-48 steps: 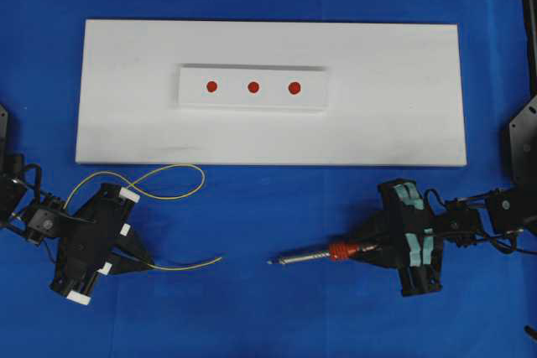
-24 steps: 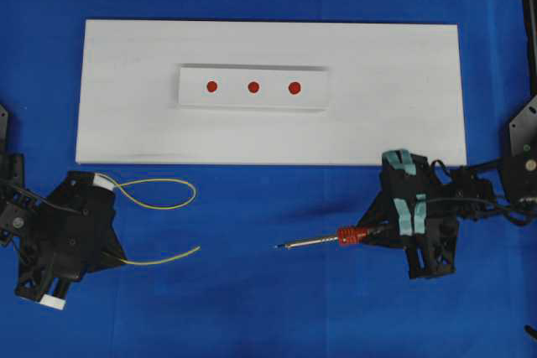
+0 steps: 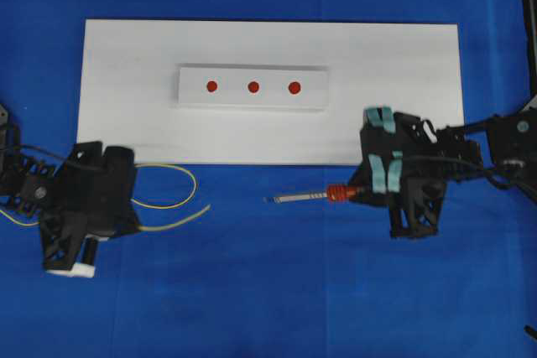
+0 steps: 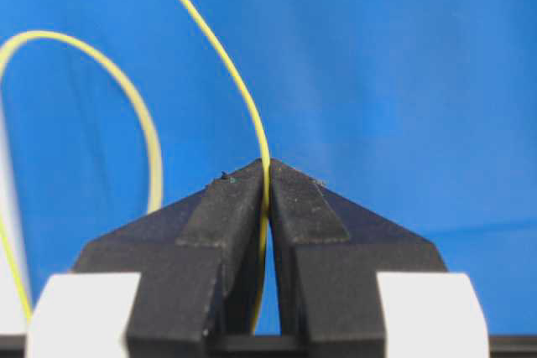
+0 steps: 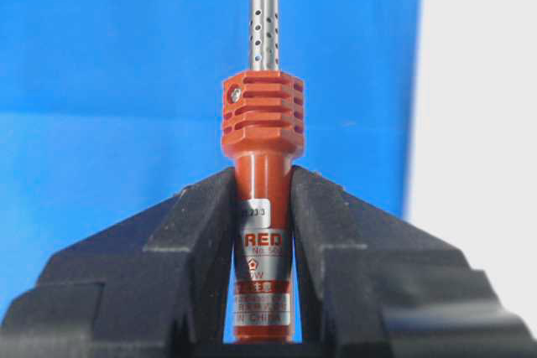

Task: Touch the tip of the soldering iron to the tip of the solder at the mark.
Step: 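Lift both tools and carry them over the red-dot strip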

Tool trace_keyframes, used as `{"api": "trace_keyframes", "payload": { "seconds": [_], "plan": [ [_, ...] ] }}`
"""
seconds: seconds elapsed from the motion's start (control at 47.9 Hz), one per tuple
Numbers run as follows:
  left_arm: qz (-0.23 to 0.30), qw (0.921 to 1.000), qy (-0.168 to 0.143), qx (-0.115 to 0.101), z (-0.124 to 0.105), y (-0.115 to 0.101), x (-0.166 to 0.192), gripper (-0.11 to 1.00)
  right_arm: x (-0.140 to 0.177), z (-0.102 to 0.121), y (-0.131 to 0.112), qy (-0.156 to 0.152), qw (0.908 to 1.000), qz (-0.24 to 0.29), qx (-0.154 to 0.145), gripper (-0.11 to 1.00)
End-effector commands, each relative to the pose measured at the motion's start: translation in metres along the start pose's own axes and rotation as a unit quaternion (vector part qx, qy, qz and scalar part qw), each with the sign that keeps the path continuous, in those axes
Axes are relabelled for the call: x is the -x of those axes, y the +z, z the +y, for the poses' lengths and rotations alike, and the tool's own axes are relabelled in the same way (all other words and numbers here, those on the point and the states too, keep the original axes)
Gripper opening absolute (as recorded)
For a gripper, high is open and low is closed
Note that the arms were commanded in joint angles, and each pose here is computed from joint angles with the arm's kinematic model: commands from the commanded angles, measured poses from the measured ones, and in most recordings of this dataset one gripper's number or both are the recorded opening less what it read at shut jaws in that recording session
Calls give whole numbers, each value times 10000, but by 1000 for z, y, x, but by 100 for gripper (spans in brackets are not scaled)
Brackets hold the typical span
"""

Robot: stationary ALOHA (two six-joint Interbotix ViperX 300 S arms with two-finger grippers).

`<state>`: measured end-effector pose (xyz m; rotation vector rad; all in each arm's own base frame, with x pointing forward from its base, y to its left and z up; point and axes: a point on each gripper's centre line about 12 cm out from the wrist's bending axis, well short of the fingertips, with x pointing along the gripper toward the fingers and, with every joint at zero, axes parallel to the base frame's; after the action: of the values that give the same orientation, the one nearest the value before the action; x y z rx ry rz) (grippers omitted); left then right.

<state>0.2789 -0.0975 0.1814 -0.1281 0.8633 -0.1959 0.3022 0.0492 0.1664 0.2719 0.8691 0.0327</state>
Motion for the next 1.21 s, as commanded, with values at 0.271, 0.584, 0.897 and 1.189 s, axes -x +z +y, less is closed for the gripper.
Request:
{"api": "trace_keyframes", "payload": {
  "seconds": [0.271, 0.584, 0.897, 1.189],
  "plan": [
    [51, 9961, 879, -114, 72, 43, 1, 1, 11, -53, 43, -710, 9970, -289, -70, 6],
    [219, 9901, 1384, 56, 124, 58, 7, 1, 10, -77, 50, -1026, 9945, -82, -171, 6],
    [415, 9889, 1422, -105, 131, 68, 4, 1, 11, -85, 49, -1140, 9934, -6, -122, 6],
    [552, 9882, 1430, -35, 132, 65, 5, 1, 12, -88, 50, -1173, 9930, 9, -153, 6]
  ]
}}
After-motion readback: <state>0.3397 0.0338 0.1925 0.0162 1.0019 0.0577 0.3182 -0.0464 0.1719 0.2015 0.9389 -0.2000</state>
